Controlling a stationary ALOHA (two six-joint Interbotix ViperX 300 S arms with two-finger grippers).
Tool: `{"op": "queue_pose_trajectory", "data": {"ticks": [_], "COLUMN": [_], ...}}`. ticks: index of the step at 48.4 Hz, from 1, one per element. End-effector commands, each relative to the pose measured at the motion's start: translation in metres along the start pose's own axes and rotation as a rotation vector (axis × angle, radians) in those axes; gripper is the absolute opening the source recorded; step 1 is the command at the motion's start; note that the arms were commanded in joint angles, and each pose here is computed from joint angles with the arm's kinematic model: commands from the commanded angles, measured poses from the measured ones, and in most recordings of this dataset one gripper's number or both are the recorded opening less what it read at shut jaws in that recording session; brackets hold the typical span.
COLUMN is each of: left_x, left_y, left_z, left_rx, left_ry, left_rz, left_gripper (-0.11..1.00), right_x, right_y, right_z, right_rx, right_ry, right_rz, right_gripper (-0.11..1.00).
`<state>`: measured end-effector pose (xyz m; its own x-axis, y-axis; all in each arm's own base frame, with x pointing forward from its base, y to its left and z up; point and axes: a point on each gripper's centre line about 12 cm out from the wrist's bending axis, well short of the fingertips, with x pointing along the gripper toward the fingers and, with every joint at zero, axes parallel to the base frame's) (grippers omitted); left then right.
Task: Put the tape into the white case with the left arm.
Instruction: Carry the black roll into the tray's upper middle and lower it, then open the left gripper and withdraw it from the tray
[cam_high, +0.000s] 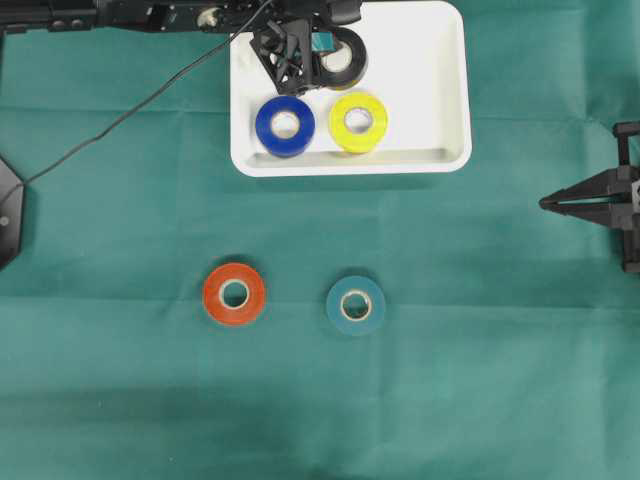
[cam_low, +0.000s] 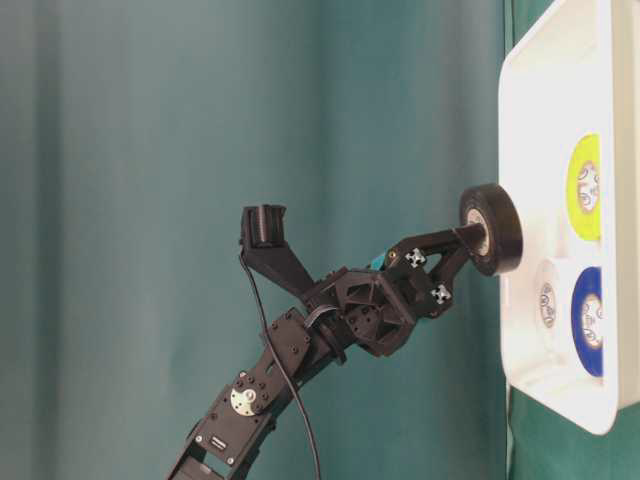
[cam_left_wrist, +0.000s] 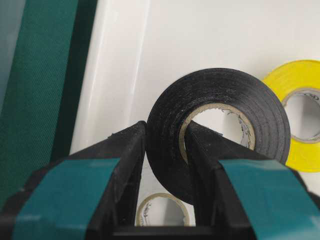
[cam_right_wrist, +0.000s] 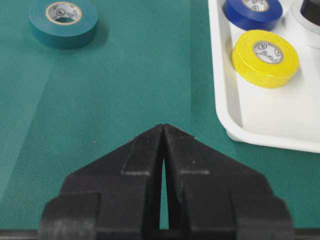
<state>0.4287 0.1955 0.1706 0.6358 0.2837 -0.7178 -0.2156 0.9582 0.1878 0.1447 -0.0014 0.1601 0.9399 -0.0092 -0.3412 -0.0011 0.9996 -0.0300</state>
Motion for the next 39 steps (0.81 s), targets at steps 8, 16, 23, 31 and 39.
{"op": "queue_pose_trajectory", "data": {"ticks": [8, 16, 23, 31, 39], "left_x": [-0.012, -0.017, -0.024, -0.031, -0.035], "left_y": [0.006, 0.004, 0.003, 0.002, 0.001], "left_z": [0.014, 0.007, 0.002, 0.001, -0.003], "left_rx": [-0.002, 0.037, 0.112, 0.12, 0.119], "left_ry": [-0.046, -0.035, -0.033, -0.042, -0.043], "left_rz": [0.018, 0.016, 0.016, 0.02, 0.02], "left_gripper": [0.23, 0.34, 0.77, 0.94, 0.94], "right_x": [0.001, 0.001, 0.001, 0.001, 0.001], "right_y": [0.0, 0.0, 0.0, 0.0, 0.0], "right_z": [0.003, 0.003, 0.003, 0.003, 0.003], "right_rx": [0.0, 0.0, 0.0, 0.0, 0.001], "right_ry": [-0.006, -0.006, -0.003, -0.006, -0.006], "right_rz": [0.0, 0.0, 0.0, 0.0, -0.001], "right_gripper": [-0.09, -0.09, -0.09, -0.09, -0.09]}}
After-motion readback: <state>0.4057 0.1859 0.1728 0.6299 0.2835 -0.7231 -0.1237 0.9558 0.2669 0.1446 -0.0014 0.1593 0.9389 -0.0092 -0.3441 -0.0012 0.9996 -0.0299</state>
